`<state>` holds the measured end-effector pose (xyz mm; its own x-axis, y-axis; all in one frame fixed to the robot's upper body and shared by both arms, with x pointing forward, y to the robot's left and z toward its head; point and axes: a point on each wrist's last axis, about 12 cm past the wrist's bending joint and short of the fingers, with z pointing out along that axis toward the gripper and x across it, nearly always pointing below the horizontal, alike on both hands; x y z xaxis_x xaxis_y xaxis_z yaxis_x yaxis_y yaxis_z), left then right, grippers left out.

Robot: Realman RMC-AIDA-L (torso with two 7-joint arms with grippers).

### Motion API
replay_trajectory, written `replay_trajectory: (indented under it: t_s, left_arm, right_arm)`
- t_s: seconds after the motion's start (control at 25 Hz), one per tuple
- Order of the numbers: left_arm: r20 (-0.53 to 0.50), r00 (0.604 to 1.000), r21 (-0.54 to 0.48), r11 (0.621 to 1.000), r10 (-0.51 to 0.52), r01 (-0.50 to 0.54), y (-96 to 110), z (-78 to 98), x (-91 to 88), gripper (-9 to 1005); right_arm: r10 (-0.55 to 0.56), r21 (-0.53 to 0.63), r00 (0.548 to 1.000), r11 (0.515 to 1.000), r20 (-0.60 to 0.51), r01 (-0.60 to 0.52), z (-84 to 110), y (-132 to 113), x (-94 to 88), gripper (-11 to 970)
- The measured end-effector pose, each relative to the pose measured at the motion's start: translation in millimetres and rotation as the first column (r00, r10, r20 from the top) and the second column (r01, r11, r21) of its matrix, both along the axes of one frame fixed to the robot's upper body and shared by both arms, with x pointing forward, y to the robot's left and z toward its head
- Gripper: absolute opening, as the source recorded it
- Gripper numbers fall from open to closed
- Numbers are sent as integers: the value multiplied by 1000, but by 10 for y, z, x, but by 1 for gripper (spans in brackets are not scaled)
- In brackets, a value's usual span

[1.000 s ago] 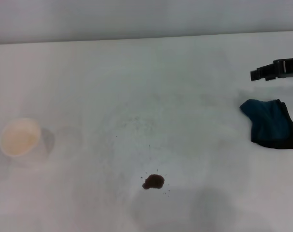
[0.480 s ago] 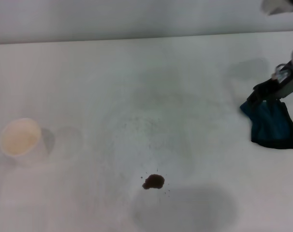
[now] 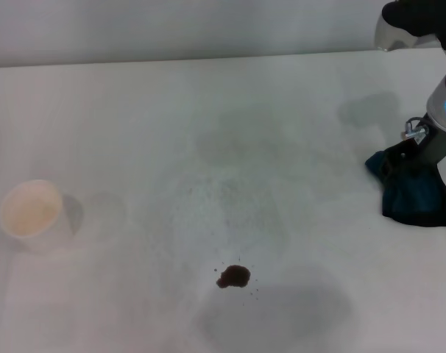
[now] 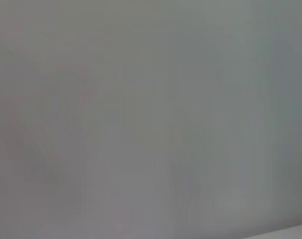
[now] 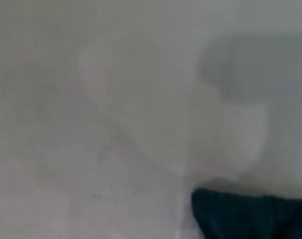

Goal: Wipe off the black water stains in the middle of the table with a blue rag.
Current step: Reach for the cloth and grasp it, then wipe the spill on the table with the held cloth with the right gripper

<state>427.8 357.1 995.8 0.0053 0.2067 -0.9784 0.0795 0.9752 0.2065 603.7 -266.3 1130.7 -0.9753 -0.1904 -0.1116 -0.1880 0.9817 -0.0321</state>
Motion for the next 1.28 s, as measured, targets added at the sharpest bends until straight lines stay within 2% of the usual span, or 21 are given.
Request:
replay_trajectory:
  t_s: [0.24,0.6,0.92,1.12,1.28]
  left_arm:
    - [3,1000,0,1000,-3,3,-5,6,16,834]
    - [7,1000,0,1000,-7,7,-14,15,41,835]
    - [-6,1000,0,1000,-8,8,-31,4,82,834]
    - [-2,1000,1,1000,-12,12,-39,13,111,835]
    - [2,1000,11,1000,-12,12,-43,23,137,835]
  right_arm:
    - [-16,-64,1000,998,-13,15,-90,-82,3,481]
    - [-12,-82,1000,997,-26,10,-197,-97,12,466]
    - [9,-89,999,996,-33,-12,-221,-74,7,309]
    - [30,-70,999,997,-44,-33,-227,-22,-8,98]
    - [87,-19,995,996,-41,-87,-224,159,-27,95]
